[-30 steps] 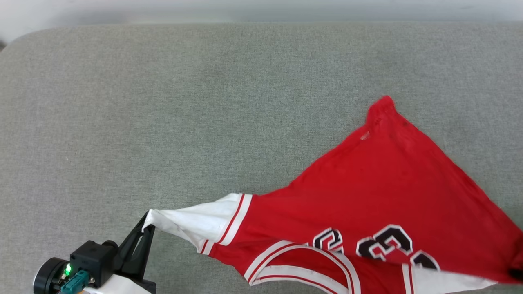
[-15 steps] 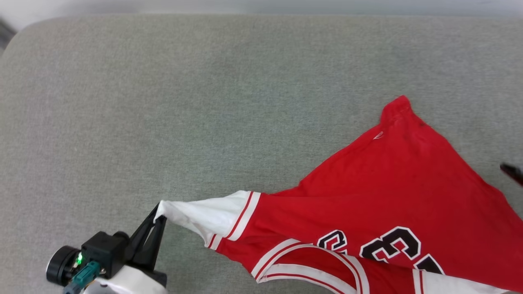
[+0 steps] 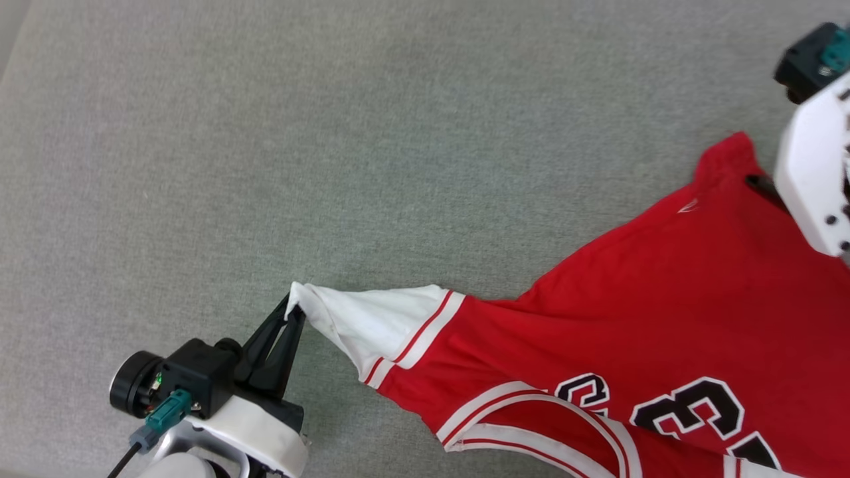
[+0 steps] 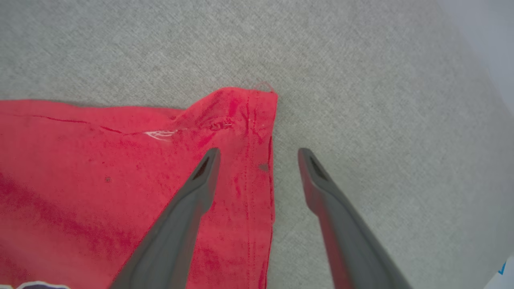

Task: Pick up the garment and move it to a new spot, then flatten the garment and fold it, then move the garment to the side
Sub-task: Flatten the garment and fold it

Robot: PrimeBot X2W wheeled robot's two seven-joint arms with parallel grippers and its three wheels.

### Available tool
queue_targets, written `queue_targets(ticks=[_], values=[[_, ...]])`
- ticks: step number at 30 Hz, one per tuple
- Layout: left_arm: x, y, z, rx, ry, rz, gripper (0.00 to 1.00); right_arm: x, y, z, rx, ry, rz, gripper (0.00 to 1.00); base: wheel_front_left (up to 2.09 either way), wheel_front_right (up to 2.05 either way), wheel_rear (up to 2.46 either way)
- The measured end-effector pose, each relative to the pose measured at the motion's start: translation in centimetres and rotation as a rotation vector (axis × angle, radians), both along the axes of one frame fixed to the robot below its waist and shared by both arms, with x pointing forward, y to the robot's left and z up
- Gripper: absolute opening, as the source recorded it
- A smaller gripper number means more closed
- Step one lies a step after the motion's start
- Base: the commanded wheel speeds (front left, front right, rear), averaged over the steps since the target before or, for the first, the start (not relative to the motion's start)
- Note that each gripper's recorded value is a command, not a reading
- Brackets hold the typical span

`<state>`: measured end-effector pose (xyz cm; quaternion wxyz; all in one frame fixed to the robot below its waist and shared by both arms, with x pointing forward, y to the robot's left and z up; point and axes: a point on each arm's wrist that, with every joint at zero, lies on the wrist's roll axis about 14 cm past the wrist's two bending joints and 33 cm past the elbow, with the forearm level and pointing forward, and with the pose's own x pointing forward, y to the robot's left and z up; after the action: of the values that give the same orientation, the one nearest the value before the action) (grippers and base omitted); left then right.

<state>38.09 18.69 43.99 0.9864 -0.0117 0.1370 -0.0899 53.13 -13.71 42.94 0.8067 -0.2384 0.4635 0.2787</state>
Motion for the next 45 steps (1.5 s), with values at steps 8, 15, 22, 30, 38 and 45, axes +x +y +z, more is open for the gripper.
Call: queue_targets(ticks=[8, 15, 22, 30, 38, 45], values=[[0.7, 0.4, -2.0, 0.006, 0.043, 0.01, 0.0, -0.4, 1.7, -6.5, -0.082, 0.139, 0.073, 1.0, 0.0, 0.0, 0.0], [0.7, 0.7, -2.1, 0.014, 0.039, 0.009, 0.0, -0.5, 2.2, -6.0, 0.009, 0.108, 0.06, 0.0, 0.0, 0.0, 0.0], [2.2, 1.1, 1.4, 0.046, -0.077, -0.019, 0.0, 1.3, 3.7, 0.8, 0.145, -0.166, 0.097, 0.0, 0.0, 0.0, 0.0], [8.1, 0.1, 9.2, 0.091, -0.313, -0.099, 0.0, 4.7, 2.0, 12.1, 0.306, -0.544, 0.047, 0.0, 0.0, 0.0, 0.0], [16.1, -0.6, 18.6, 0.174, -0.545, -0.159, 0.0, 9.8, 0.8, 20.1, 0.384, -0.856, -0.012, 0.0, 0.0, 0.0, 0.0], [22.5, -1.6, 25.3, 0.223, -0.687, -0.182, 0.0, 14.2, 0.2, 25.5, 0.409, -1.058, -0.07, 0.0, 0.0, 0.0, 0.0]])
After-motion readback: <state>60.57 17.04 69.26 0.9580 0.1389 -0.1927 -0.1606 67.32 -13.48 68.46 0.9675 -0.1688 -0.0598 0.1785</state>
